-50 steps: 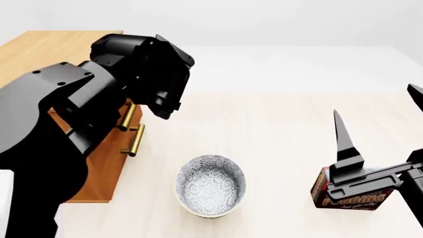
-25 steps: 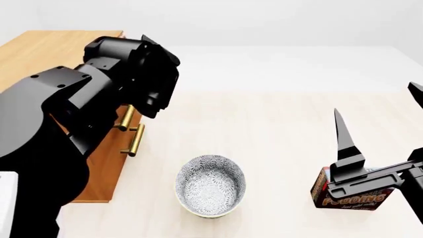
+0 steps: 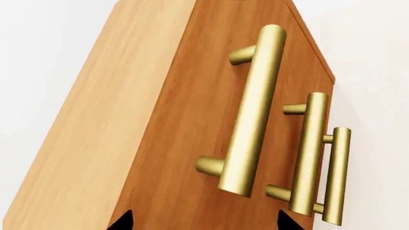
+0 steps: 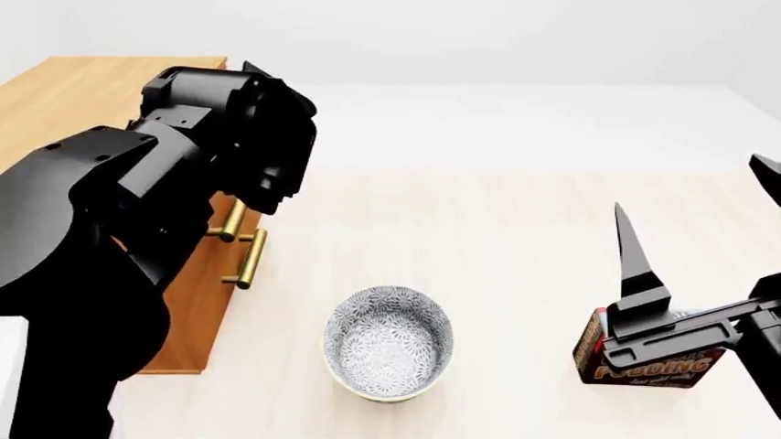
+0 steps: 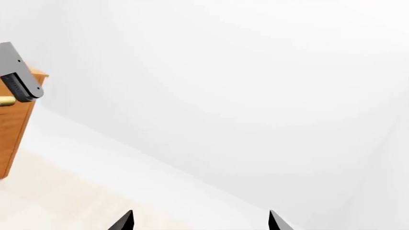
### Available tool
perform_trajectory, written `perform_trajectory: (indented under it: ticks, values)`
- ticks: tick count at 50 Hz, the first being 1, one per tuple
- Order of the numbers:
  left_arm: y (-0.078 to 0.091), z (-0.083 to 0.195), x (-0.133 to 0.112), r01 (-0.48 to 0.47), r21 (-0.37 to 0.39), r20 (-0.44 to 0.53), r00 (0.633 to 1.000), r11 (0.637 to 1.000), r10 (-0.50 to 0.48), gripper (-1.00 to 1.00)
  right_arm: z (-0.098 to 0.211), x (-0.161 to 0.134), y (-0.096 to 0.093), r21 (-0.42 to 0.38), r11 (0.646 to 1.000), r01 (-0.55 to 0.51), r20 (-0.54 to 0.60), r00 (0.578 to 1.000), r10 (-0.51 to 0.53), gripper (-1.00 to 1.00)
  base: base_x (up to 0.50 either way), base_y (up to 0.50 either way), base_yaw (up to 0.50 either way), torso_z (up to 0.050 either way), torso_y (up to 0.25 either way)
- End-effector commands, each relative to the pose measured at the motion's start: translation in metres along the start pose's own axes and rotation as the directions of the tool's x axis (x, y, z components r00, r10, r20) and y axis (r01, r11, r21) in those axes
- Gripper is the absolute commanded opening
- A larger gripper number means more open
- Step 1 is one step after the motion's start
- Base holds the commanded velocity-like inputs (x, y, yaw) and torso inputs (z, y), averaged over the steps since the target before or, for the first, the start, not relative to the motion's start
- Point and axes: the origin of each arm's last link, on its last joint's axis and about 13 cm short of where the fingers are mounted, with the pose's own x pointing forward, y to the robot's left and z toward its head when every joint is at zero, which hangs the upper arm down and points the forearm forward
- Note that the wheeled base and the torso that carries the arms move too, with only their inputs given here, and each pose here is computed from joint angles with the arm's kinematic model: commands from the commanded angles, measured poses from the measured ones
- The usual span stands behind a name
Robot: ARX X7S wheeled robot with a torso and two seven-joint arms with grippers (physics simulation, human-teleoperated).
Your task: Put the butter at the back in the top drawer of the cabinet and close it.
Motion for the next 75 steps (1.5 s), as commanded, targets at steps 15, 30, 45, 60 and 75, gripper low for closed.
perform_trajectory:
  ticks: [15, 30, 45, 60, 75]
  values:
    - [0.018, 0.006, 0.007, 0.136, -0.02, 0.009, 0.991, 0.991, -0.135, 1.0, 0.007, 0.001, -0.003, 0.014, 1.0, -0.023, 0.018, 1.0, 0.023, 1.0, 0.0, 0.01, 0.01, 0.0, -0.005]
    - [0.025, 0.021, -0.019, 0.36, 0.007, 0.098, 0.928, 0.933, -0.359, 1.0, 0.002, 0.0, 0.0, 0.011, 1.0, -0.024, 0.016, 1.0, 0.023, 1.0, 0.0, 0.0, 0.0, 0.0, 0.0]
    - [0.047, 0.003, -0.067, 0.583, 0.068, 0.263, 0.772, 0.81, -0.578, 1.0, 0.004, 0.0, 0.0, 0.04, 0.999, -0.022, 0.025, 0.999, 0.021, 1.0, 0.0, 0.0, 0.0, 0.0, 0.0]
    - [0.081, -0.059, -0.085, 0.717, 0.081, 0.423, 0.604, 0.692, -0.676, 1.0, 0.003, -0.001, 0.006, 0.129, 0.992, -0.009, 0.068, 0.998, 0.0, 1.0, 0.0, 0.0, 0.0, 0.0, 0.0]
    - [0.093, -0.12, -0.08, 0.776, 0.061, 0.608, 0.469, 0.628, -0.64, 1.0, -0.003, -0.007, 0.015, 0.213, 0.977, -0.012, 0.133, 0.991, -0.016, 1.0, 0.0, 0.0, 0.0, 0.0, -0.001]
